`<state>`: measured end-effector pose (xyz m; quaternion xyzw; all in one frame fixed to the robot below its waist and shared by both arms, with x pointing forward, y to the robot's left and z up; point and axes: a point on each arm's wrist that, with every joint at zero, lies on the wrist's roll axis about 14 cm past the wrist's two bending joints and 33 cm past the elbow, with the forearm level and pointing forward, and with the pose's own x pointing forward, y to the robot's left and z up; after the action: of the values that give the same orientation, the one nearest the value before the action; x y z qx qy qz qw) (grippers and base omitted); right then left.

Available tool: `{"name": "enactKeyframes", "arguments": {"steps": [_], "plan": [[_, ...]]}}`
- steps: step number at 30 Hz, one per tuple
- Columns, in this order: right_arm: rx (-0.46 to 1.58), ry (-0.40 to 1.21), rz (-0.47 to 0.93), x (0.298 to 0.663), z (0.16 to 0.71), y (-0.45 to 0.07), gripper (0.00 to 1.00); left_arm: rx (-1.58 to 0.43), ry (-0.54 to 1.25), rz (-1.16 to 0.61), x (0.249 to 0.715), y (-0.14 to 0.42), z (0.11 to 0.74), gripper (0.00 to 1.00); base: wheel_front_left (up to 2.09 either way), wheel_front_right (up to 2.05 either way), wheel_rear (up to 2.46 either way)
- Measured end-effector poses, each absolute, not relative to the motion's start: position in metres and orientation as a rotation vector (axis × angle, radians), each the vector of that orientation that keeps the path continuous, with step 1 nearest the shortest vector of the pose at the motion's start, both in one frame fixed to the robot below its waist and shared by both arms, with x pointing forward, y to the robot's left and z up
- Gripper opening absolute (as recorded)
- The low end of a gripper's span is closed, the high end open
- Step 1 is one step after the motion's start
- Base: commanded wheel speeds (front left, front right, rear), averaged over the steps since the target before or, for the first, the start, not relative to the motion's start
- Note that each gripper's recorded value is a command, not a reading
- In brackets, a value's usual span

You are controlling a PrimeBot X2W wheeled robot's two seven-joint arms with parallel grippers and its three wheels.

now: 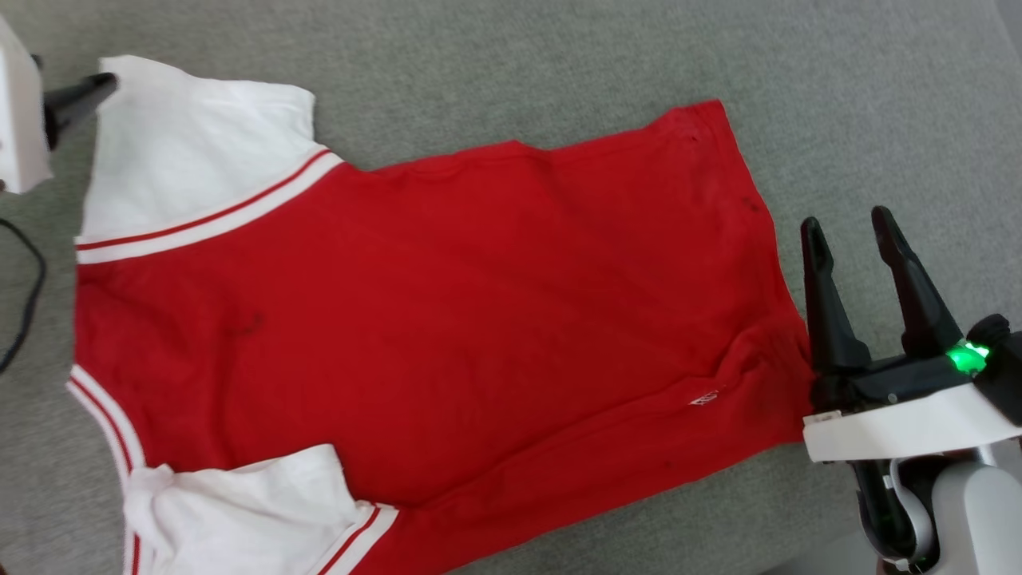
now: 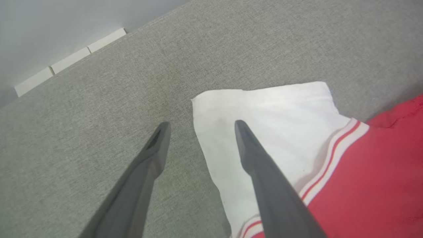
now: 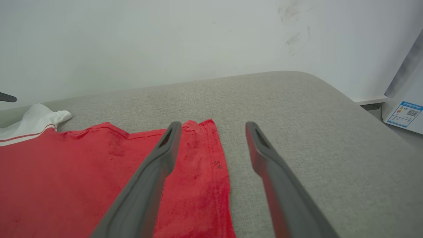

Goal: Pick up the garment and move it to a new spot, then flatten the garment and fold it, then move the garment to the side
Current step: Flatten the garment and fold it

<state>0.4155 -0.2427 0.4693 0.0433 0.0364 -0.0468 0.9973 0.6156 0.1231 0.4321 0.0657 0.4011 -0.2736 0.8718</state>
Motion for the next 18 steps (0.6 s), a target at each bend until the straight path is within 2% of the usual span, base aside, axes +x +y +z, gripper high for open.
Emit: {"name": "enactKeyframes", "arguments": {"steps": [4, 13, 14, 16, 18], "plan": [[0.094, 0.134, -0.119, 0.413, 0.448, -0.247, 1.0, 0.181, 0.965, -0.557, 0.62, 0.129, 0.401, 1.0, 0.0, 0.0, 0.0], [0.097, 0.191, -0.131, 0.412, 0.424, -0.248, 1.0, 0.198, 1.041, -0.561, 0.63, 0.124, 0.366, 1.0, 0.0, 0.0, 0.0], [0.096, 0.189, -0.129, 0.413, 0.424, -0.248, 1.0, 0.201, 1.05, -0.565, 0.628, 0.124, 0.364, 0.71, 0.0, 0.0, 0.0], [0.096, 0.188, -0.13, 0.415, 0.423, -0.248, 1.0, 0.204, 1.052, -0.581, 0.625, 0.121, 0.364, 0.0, 0.0, 0.0, 0.0], [0.093, 0.19, -0.132, 0.416, 0.422, -0.25, 1.0, 0.208, 1.036, -0.597, 0.623, 0.118, 0.365, 0.0, 0.0, 0.0, 0.0]]}}
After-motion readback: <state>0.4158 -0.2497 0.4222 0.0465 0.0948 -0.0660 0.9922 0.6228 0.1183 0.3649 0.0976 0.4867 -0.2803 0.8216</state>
